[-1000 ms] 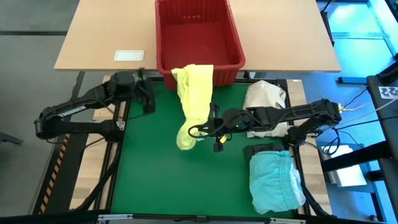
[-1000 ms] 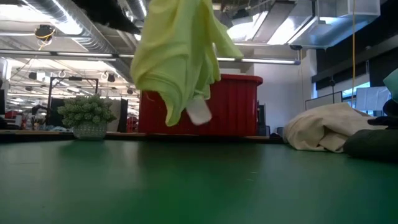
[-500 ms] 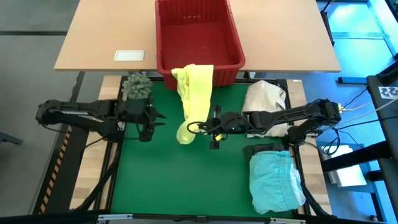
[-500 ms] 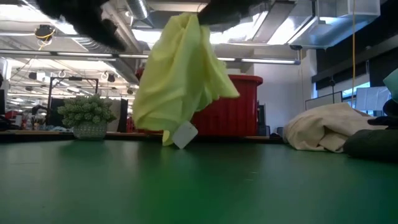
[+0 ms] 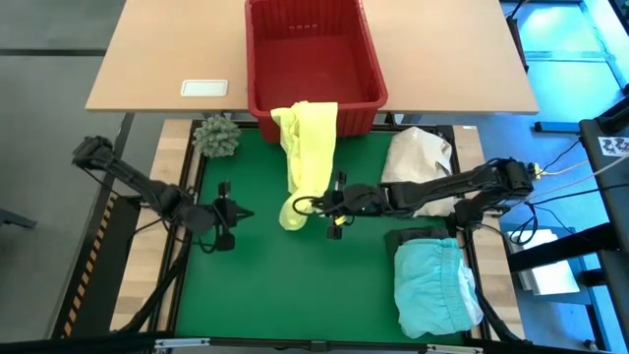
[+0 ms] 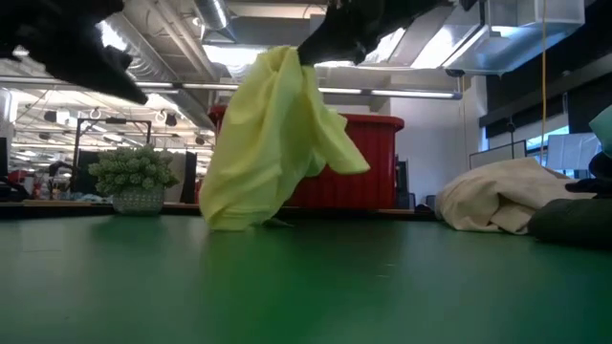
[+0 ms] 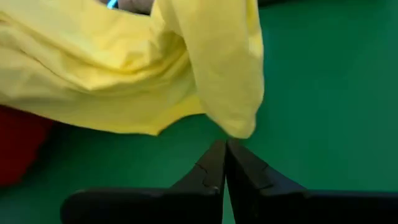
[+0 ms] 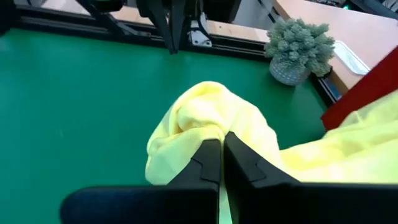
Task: Fold Laundry from Bin
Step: Fold the yellow shirt
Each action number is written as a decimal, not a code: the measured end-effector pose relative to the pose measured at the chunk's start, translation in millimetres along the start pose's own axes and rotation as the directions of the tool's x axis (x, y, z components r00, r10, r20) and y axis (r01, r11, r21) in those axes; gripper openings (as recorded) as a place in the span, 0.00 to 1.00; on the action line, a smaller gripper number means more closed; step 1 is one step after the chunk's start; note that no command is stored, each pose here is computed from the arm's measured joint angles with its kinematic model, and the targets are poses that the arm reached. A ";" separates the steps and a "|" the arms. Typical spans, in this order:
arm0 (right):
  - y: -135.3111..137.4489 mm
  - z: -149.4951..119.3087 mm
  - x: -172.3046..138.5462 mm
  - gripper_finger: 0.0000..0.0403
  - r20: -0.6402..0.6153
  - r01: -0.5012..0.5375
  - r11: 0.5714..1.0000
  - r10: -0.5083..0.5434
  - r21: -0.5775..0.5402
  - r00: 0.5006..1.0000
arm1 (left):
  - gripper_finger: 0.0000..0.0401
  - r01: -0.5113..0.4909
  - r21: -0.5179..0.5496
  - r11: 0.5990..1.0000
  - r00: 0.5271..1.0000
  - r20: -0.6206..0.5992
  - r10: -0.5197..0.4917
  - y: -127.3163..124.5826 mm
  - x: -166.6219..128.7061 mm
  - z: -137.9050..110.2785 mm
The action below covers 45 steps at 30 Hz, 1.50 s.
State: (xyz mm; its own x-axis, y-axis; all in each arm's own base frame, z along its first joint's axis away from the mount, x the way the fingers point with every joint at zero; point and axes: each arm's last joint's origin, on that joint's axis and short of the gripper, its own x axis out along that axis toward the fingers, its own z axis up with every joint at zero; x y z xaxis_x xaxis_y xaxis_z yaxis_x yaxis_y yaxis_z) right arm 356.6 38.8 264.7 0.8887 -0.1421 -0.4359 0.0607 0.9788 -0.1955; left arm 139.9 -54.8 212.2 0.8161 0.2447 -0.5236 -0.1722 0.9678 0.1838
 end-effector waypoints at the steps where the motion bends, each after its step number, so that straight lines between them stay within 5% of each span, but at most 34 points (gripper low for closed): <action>1: -0.3 -1.7 3.3 0.01 -0.003 -0.001 1.000 0.001 -0.006 1.000 | 0.01 0.007 -0.015 1.000 1.000 0.005 -0.007 -1.9 1.7 -4.2; 10: 4.6 -12.3 26.3 0.01 0.009 -0.029 1.000 0.029 -0.012 1.000 | 0.02 0.083 -0.156 0.984 0.994 -0.055 -0.093 -10.9 13.5 -43.5; 21: 7.2 -17.5 32.4 0.01 -0.008 -0.034 0.999 0.034 0.021 0.999 | 0.02 0.140 -0.338 0.931 0.988 -0.015 -0.154 -20.8 10.4 -47.2; 37: 21.1 -40.5 43.1 0.01 -0.153 -0.151 0.974 0.177 0.168 0.972 | 0.02 0.113 -0.311 0.944 0.993 0.001 -0.118 -42.2 29.2 -48.4; 45: 38.2 -47.9 45.8 0.01 -0.186 -0.145 0.980 0.170 0.139 0.968 | 0.02 0.114 -0.213 0.970 0.993 0.040 -0.108 -45.7 37.3 -43.9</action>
State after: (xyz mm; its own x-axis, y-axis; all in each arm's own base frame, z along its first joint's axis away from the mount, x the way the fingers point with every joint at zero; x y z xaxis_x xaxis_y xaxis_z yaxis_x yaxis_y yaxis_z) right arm 377.9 62.6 195.1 0.7858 0.0015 -0.6184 -0.0067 1.0000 -0.0061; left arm 154.0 -87.3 147.8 0.8514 0.1363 -0.5064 -0.1916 0.9797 -0.0584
